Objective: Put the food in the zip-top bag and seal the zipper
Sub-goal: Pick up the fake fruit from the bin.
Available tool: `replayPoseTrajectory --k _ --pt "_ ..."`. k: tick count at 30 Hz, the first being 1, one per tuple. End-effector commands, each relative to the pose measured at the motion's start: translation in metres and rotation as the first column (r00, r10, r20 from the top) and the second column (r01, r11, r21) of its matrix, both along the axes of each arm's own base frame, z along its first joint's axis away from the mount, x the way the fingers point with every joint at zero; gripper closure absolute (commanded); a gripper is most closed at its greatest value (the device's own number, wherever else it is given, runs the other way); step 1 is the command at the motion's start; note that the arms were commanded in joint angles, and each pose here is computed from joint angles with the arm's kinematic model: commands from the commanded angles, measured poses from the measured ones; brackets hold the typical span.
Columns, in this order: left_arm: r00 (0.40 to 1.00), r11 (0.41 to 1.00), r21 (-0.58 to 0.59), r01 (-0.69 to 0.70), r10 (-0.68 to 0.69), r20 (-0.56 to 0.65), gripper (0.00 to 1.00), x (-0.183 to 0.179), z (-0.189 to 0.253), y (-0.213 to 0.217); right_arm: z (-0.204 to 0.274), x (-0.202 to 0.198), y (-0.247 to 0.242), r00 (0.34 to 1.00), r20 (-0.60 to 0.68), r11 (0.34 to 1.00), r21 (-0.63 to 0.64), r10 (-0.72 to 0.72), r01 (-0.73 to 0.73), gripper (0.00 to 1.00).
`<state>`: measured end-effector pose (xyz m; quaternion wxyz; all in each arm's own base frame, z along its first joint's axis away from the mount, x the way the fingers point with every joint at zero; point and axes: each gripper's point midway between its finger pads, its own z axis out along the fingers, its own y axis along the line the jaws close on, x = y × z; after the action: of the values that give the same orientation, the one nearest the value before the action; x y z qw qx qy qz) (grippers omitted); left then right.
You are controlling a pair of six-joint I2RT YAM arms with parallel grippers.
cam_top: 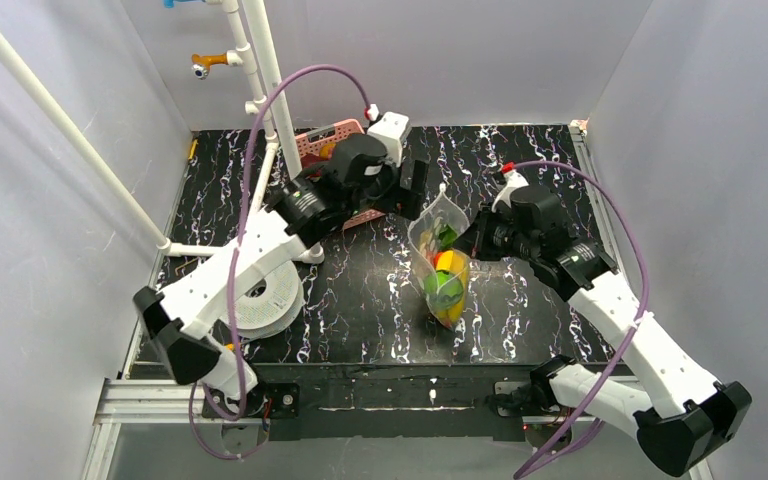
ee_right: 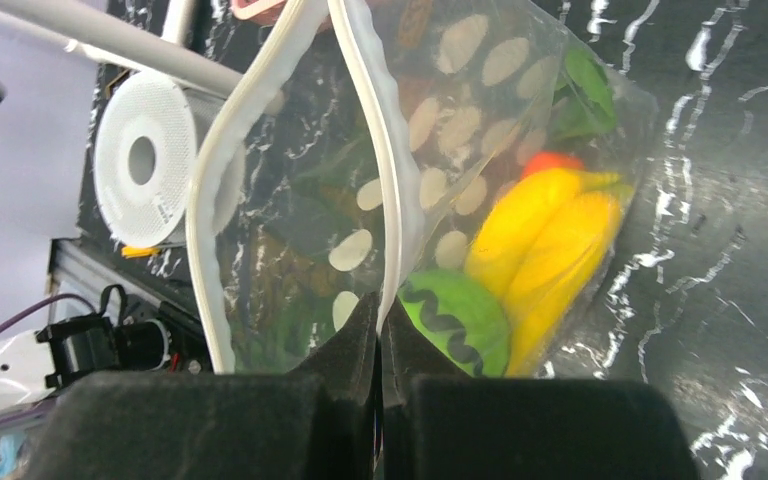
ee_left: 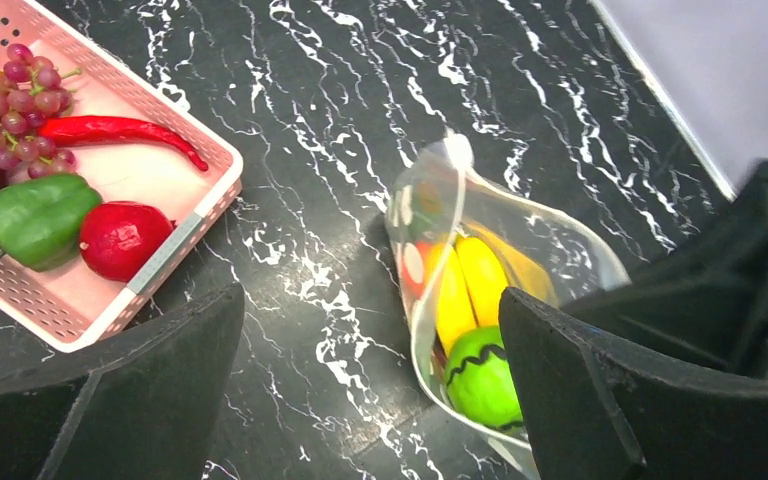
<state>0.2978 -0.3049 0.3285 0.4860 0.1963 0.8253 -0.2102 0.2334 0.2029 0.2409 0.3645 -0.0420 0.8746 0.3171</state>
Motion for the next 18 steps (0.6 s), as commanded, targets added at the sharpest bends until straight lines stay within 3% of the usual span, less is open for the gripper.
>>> replayPoseTrajectory --k 1,9,18 --pt "0.992 0.99 0.075 -0.122 0.123 -0.007 0.02 0.02 0.003 0.016 0.027 0.004 -0.028 0.987 0.098 0.991 -0.025 -0.127 0.13 0.99" --pt "0.957 0.949 0.125 -0.29 0.285 0.056 0.02 0.096 -0.013 0.024 0.028 -0.01 -0.06 0.959 0.156 0.97 -0.03 -0.235 0.242 0.99" --pt "0.87 0.818 0.348 -0.457 0.492 -0.015 0.02 0.176 -0.103 0.064 0.021 -0.019 -0.058 0.969 0.121 0.975 -0.029 -0.213 0.218 0.99"
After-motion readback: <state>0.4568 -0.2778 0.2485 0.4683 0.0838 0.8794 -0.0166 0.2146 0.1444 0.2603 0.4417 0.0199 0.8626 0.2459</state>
